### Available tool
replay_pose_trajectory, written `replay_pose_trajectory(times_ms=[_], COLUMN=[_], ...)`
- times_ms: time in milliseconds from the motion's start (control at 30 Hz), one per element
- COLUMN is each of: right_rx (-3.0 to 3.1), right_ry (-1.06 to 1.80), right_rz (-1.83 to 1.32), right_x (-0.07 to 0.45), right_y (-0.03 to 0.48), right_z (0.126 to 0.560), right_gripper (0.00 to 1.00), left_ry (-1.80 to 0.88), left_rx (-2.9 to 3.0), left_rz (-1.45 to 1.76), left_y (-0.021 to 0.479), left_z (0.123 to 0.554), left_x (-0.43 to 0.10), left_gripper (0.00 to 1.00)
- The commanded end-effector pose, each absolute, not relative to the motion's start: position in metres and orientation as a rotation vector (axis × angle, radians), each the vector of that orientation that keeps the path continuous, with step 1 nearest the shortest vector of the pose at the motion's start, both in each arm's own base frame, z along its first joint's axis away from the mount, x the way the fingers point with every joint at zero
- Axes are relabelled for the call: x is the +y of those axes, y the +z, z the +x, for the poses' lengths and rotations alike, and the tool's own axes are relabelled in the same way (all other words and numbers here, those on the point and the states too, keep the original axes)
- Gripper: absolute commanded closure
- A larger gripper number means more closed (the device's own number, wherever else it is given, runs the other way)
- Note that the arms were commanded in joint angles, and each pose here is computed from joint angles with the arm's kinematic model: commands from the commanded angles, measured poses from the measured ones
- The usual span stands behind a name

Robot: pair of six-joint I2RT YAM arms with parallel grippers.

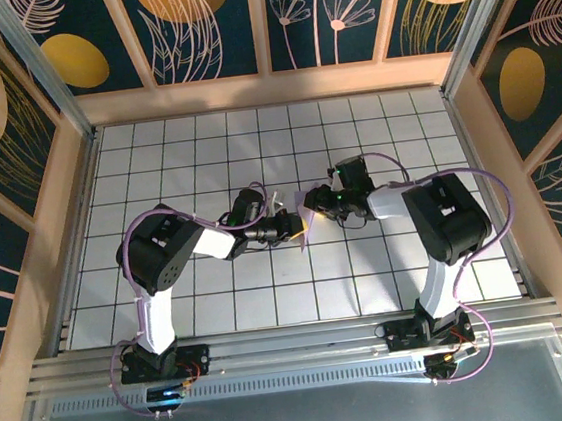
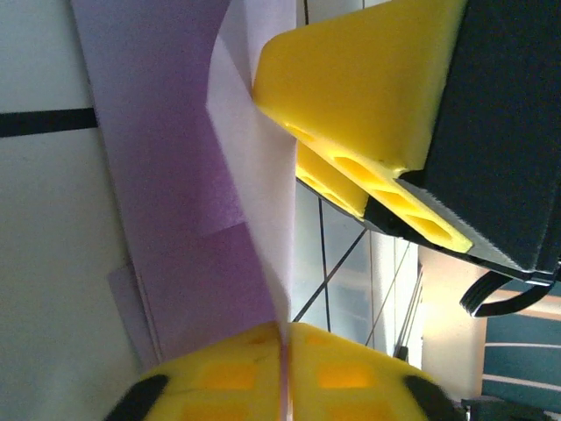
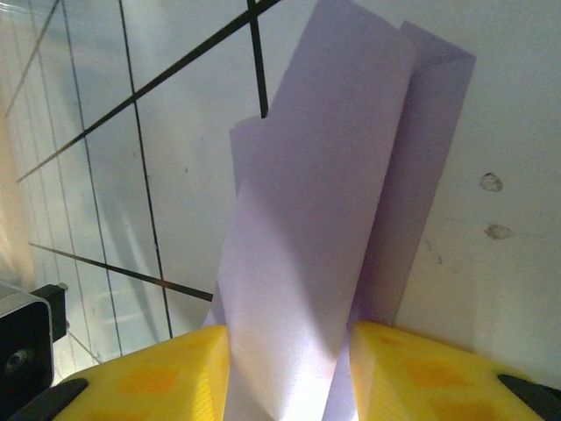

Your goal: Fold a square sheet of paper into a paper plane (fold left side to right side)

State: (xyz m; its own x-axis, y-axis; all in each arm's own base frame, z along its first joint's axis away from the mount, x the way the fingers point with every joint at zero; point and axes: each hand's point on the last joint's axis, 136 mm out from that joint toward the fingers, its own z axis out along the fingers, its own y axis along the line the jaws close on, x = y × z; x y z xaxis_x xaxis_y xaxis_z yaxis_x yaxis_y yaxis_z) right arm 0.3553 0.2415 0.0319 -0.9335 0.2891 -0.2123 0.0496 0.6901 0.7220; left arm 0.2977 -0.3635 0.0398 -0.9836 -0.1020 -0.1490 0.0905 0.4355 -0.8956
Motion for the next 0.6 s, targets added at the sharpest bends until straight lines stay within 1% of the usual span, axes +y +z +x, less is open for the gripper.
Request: replay_pose_trajectory(times_ms=[0, 100, 267, 433, 567], right_rx=[2.689, 2.707, 2.7, 2.698, 2.702], right_ry=[0.952, 0.928, 0.918, 0.913, 0.911], right_rz=[0.279, 0.289, 0.278, 0.273, 0.272], right_x=[0.234, 0.232, 0.231, 0.231, 0.231], right_y=[0.005, -0.001, 0.002, 0.003, 0.002], right_z=[0.35, 0.348, 0.348, 0.347, 0.347], right_gripper=[0.6, 0.6, 0.6, 0.6, 0.61], left_ry=[-1.575, -1.544, -1.522, -1.519, -1.513], left_rx=[2.501, 2.494, 2.466, 2.465, 2.462], left_rz=[-0.011, -0.005, -0.014, -0.028, -0.046], left_y=[0.038, 0.042, 0.048, 0.046, 0.044], left_z=[0.298, 0.299, 0.306, 0.31, 0.315], left_x=[-0.358, -0.355, -0.351, -0.353, -0.354], left_gripper=[0.82, 0.74, 0.66, 0.66, 0.7])
